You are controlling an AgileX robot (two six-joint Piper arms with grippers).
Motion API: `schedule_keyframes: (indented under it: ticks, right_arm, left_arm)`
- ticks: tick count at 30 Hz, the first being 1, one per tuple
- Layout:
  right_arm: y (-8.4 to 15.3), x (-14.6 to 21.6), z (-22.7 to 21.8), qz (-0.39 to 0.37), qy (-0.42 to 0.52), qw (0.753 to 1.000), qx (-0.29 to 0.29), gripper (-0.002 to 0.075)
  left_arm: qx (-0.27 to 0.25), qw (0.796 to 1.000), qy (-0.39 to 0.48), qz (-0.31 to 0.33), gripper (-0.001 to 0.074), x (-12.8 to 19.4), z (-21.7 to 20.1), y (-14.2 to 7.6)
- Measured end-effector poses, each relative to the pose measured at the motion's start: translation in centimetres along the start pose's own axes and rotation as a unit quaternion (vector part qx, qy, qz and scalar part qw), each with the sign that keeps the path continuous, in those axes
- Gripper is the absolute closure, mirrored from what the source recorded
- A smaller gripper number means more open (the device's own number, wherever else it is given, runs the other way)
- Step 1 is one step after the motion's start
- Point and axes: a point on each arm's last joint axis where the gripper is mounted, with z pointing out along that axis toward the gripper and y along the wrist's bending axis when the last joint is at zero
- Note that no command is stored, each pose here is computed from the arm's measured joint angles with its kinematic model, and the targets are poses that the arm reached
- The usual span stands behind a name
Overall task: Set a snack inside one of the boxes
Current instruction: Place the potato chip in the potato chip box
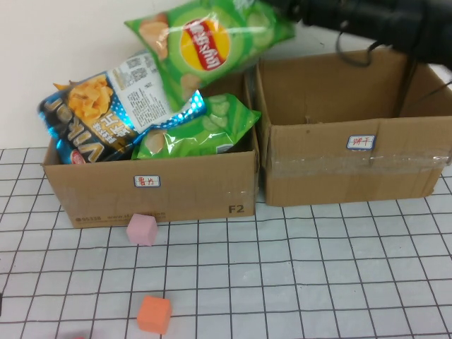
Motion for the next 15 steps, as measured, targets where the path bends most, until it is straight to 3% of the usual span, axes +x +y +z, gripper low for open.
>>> schedule_keyframes:
  ticks: [5, 9, 15]
  right_arm:
    - [-4.2, 4.1, 2.3, 0.028, 0.024, 0.999, 0.009, 0.0725]
    - [-5.3, 5.8, 2.7, 0.029, 0.042, 0.999, -0.004, 0.0711]
    - [-4.9, 5.8, 2.7, 0.008, 0.046, 0.999, -0.023, 0.0529]
  left_arm:
    - [0.002, 1.0, -0.007, -0.006, 0.0736, -0.1, 0.0, 0.0]
    - [0.008, 1.0, -0.005, -0.015, 0.0736, -0.1, 0.0, -0.1]
    - [0.012, 1.0, -0.01, -0.018, 0.0736, -0.2, 0.0, -0.2]
